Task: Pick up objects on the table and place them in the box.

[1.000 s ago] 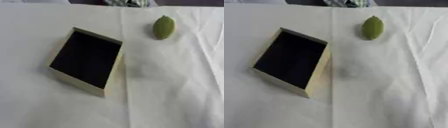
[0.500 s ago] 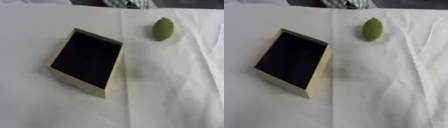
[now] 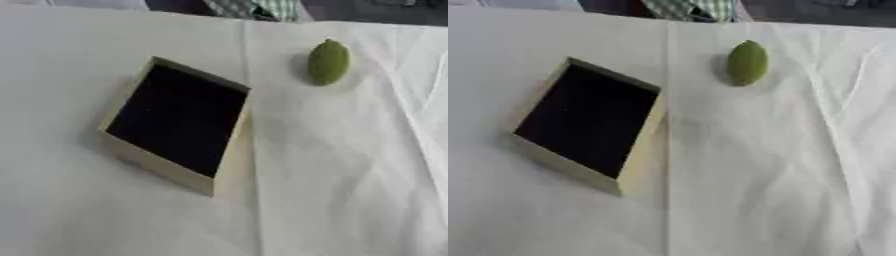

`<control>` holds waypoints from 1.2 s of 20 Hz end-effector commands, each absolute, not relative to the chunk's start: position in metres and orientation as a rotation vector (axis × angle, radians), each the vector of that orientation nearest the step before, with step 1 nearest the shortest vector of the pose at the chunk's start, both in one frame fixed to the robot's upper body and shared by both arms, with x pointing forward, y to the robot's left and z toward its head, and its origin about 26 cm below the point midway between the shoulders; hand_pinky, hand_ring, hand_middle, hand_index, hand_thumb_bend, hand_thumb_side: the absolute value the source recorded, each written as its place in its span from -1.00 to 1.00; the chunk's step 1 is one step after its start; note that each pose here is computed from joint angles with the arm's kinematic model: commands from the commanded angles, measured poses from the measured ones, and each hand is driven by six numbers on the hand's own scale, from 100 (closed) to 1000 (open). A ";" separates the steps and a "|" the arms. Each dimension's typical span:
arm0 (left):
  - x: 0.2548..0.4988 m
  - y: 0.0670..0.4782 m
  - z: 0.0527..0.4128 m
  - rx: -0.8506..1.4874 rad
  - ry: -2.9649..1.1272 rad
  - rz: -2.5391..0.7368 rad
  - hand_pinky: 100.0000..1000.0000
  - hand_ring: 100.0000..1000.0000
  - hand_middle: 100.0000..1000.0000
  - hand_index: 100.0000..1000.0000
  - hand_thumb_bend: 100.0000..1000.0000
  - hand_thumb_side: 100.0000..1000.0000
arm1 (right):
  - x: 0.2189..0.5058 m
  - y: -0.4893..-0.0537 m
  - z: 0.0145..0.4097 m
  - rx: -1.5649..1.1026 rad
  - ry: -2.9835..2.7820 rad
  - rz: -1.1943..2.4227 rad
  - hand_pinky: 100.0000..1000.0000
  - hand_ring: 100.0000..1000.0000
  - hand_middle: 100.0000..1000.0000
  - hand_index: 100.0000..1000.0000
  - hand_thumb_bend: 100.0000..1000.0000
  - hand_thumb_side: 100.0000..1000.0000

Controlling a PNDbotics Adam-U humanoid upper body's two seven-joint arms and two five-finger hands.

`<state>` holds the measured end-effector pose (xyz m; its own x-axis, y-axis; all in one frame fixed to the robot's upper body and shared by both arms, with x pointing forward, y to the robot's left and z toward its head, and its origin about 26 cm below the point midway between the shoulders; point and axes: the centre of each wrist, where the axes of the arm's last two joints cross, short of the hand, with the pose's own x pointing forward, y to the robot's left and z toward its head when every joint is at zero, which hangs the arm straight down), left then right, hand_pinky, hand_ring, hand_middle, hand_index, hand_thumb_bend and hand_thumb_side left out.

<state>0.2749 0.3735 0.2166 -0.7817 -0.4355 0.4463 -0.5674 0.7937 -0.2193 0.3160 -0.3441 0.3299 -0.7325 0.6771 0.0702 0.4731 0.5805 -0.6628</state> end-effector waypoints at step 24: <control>0.274 0.370 0.228 0.716 -2.641 0.420 0.18 0.36 0.17 0.40 -0.19 -0.24 | 0.420 -0.366 0.334 -1.069 -1.558 1.582 0.89 1.00 0.89 0.88 -0.70 -0.68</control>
<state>0.2768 0.3693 0.2161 -0.7874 -0.4095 0.4608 -0.5406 0.8180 -0.1967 0.4201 -0.3592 0.3255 -0.4591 0.8860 -0.0655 0.0860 -0.0291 -0.9959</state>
